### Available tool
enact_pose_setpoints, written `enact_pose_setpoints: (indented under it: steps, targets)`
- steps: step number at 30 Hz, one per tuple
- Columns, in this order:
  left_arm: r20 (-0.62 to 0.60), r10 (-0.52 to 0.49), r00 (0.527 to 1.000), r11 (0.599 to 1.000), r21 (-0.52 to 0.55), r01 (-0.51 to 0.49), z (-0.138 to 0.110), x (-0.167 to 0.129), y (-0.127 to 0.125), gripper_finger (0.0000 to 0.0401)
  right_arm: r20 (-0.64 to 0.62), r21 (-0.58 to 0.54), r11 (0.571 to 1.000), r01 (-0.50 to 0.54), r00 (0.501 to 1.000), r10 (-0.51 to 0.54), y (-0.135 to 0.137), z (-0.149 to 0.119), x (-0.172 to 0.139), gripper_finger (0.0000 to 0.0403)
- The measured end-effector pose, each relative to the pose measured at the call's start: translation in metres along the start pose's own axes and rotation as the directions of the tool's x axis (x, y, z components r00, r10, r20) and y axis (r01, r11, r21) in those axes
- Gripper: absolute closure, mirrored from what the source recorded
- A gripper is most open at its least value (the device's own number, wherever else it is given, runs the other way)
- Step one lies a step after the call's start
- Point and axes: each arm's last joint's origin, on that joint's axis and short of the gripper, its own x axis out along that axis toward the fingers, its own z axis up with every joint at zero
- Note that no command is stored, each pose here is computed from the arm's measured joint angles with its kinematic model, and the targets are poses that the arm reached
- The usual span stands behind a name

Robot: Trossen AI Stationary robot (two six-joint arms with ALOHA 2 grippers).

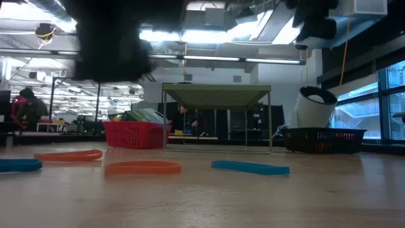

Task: Pick & Place Office Desk Supplies
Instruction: Put the black rubber band into the black bin

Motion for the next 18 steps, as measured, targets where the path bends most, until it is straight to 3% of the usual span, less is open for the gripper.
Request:
enact_pose_setpoints:
  steps: [5, 10, 18]
  targets:
    - [0.243, -0.017, 0.97, 0.999, -0.027, 0.025, 0.033, -0.04, 0.01, 0.0398, 0.217, 0.0, 0.984, -0.175, 0.961, 0.171, 0.006, -0.001, -0.037, 0.0206]
    - [0.468, -0.066, 0.881, 0.998, 0.022, 0.063, 0.071, -0.074, 0.029, 0.0399, 0.318, -0.038, 0.928, -0.37, 0.876, 0.362, 0.021, -0.002, -0.058, 0.0207]
    - [0.618, -0.149, 0.772, 0.989, 0.101, 0.109, 0.107, -0.109, 0.06, 0.0399, 0.288, -0.032, 0.925, -0.379, 0.883, 0.372, 0.039, -0.012, -0.052, 0.0238]
